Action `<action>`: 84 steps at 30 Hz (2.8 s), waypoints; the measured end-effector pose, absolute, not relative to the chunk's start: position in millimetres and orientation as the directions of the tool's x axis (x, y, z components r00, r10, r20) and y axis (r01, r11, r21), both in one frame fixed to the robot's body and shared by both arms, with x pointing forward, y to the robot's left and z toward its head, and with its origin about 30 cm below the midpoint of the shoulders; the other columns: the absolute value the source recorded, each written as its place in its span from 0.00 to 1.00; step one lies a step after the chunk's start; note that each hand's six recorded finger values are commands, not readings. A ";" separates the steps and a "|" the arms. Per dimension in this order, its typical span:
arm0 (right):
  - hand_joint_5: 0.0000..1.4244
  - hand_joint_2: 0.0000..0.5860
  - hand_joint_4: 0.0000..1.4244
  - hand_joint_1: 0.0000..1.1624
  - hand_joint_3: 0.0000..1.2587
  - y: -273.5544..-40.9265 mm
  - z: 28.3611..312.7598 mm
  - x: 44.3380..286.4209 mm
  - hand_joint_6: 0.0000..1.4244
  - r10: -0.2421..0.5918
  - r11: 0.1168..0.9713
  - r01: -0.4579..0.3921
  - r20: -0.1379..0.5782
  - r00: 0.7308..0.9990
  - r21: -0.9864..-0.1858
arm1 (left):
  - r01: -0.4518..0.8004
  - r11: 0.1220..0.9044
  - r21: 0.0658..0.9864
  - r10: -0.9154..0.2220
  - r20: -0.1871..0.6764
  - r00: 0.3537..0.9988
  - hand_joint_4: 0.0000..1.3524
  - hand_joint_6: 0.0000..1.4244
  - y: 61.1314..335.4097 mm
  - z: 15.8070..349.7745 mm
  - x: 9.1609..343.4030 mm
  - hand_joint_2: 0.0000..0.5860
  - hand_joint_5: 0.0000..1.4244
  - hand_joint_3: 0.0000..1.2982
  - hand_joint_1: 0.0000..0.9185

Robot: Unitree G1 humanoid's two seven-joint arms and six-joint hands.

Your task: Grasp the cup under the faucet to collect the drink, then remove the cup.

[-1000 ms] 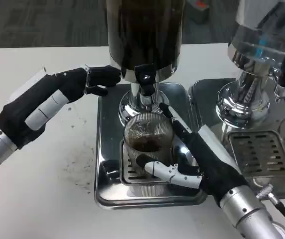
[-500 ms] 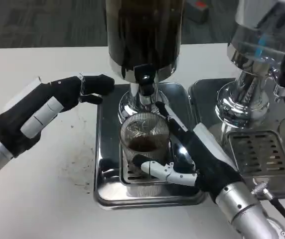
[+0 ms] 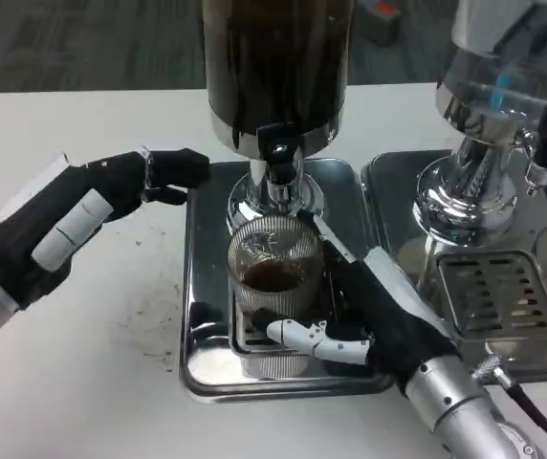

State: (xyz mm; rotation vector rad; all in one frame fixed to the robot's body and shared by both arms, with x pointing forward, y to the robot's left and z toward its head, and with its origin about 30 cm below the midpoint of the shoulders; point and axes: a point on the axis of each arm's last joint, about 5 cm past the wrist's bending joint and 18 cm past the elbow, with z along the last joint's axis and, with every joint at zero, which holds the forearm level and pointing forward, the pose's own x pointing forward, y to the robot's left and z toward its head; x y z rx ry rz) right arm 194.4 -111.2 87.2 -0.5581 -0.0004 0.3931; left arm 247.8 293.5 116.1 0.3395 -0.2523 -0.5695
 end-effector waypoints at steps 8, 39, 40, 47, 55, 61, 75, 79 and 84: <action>0.00 0.33 0.00 0.52 0.00 -107.5 85.5 195.2 0.06 0.347 0.792 -0.347 -0.097 0.933 -0.502 | 0.477 0.792 0.380 -0.554 0.122 0.823 0.23 0.22 297.3 114.3 244.0 0.19 0.18 0.28 0.00; 0.27 0.33 0.25 0.59 0.28 -93.8 69.3 199.1 0.27 0.328 0.837 -0.305 -0.028 0.944 -0.455 | 0.471 0.798 0.376 -0.535 0.081 0.841 0.26 0.27 302.3 110.7 238.8 0.18 0.21 0.31 0.00; 0.28 0.33 0.26 0.59 0.29 -93.4 68.7 198.9 0.29 0.327 0.838 -0.302 -0.025 0.945 -0.454 | 0.472 0.796 0.378 -0.535 0.077 0.841 0.26 0.27 302.3 110.5 238.7 0.18 0.21 0.31 0.00; 0.36 0.35 0.33 0.59 0.34 -86.6 64.4 196.5 0.41 0.319 0.854 -0.287 0.001 0.948 -0.435 | 0.477 0.793 0.378 -0.536 0.063 0.842 0.27 0.27 302.7 108.8 237.2 0.18 0.21 0.31 0.00; 0.47 0.36 0.40 0.61 0.39 -78.9 60.5 192.5 0.59 0.283 0.866 -0.234 0.046 0.958 -0.442 | 0.476 0.795 0.375 -0.532 0.055 0.845 0.28 0.28 304.0 107.2 235.5 0.18 0.21 0.31 0.00; 0.51 0.35 0.43 0.61 0.41 -75.4 59.0 189.5 0.66 0.258 0.871 -0.202 0.068 0.964 -0.447 | 0.474 0.797 0.375 -0.529 0.052 0.847 0.28 0.28 304.7 107.2 235.2 0.18 0.22 0.32 0.00; 0.54 0.35 0.45 0.63 0.43 -75.2 53.2 183.2 0.72 0.224 0.878 -0.158 0.097 0.970 -0.452 | 0.471 0.801 0.370 -0.521 0.045 0.852 0.28 0.29 305.4 105.7 234.4 0.18 0.22 0.31 0.00; 0.54 0.35 0.45 0.63 0.43 -75.1 51.4 180.9 0.73 0.212 0.881 -0.144 0.105 0.972 -0.450 | 0.471 0.801 0.370 -0.521 0.043 0.853 0.28 0.29 305.5 105.5 234.3 0.18 0.22 0.31 0.00; 0.56 0.35 0.45 0.63 0.44 -76.1 49.8 178.6 0.75 0.189 0.886 -0.119 0.114 0.975 -0.448 | 0.471 0.803 0.365 -0.518 0.038 0.854 0.28 0.29 305.9 104.3 233.8 0.18 0.22 0.31 0.00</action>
